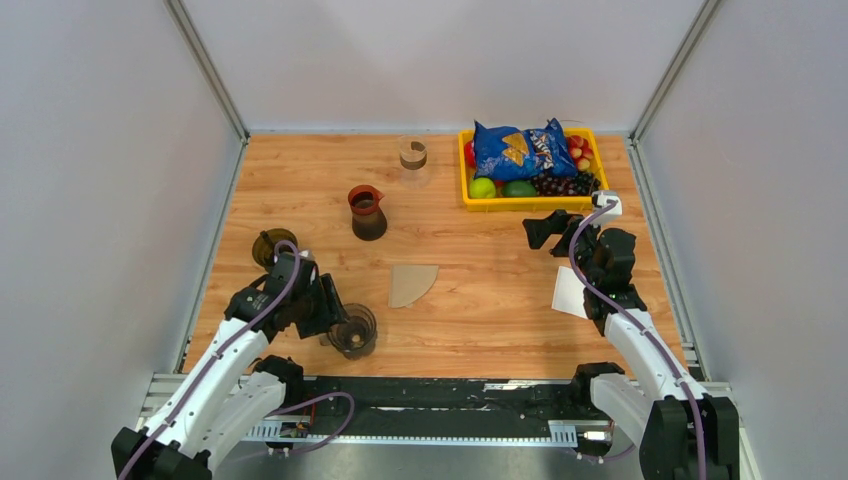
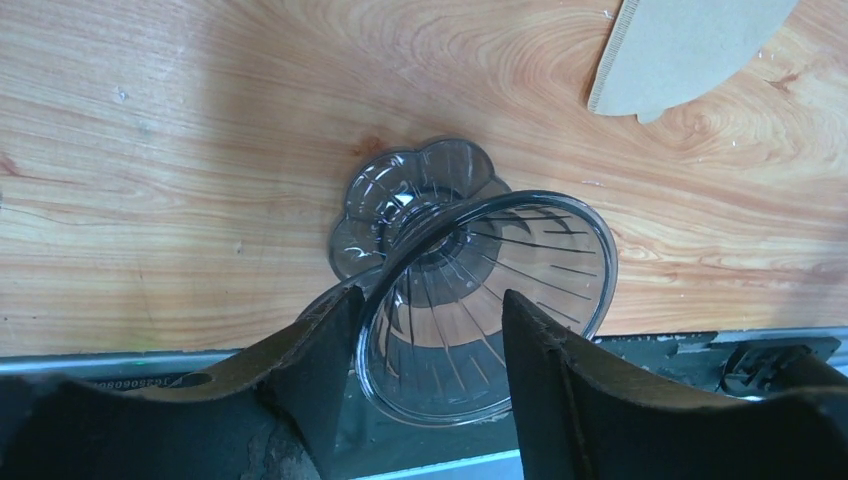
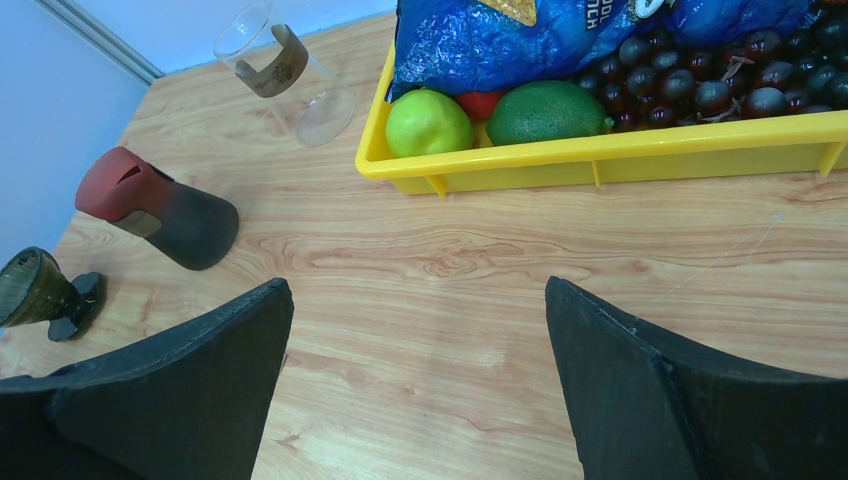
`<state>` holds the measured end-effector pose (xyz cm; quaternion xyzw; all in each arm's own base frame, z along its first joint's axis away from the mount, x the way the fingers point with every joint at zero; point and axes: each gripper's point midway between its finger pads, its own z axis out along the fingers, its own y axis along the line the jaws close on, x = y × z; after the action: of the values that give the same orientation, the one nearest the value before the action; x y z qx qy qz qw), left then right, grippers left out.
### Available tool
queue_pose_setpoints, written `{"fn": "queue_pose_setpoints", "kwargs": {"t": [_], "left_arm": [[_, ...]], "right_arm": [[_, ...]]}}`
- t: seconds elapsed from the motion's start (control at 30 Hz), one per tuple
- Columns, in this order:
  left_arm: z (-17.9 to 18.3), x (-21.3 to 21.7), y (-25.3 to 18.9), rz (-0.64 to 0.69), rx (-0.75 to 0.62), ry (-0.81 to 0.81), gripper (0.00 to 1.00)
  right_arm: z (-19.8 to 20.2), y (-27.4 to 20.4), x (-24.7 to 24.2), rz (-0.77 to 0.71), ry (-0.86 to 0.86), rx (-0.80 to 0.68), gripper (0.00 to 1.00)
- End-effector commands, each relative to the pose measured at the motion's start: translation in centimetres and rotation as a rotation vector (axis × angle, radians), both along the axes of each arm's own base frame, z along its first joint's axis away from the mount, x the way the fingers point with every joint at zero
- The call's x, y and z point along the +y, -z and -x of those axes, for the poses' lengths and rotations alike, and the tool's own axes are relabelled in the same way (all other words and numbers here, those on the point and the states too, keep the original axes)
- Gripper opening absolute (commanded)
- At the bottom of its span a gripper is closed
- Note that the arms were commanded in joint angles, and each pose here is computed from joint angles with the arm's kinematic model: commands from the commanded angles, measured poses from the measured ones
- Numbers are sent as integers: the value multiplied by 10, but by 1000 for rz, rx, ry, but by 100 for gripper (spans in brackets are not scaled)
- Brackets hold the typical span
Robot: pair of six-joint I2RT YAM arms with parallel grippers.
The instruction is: Place the coffee filter in the dripper
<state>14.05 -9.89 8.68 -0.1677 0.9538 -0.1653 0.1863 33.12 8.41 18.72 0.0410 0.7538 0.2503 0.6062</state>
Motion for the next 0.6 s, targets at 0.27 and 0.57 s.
{"fn": "queue_pose_setpoints", "kwargs": {"t": [0.27, 0.57], "left_arm": [[5, 0, 9, -26, 34, -11, 52], [6, 2, 15, -59, 68, -26, 39]], "right_arm": [[-7, -21, -2, 0, 8, -48, 100], [-6, -22, -2, 3, 9, -53, 100]]}}
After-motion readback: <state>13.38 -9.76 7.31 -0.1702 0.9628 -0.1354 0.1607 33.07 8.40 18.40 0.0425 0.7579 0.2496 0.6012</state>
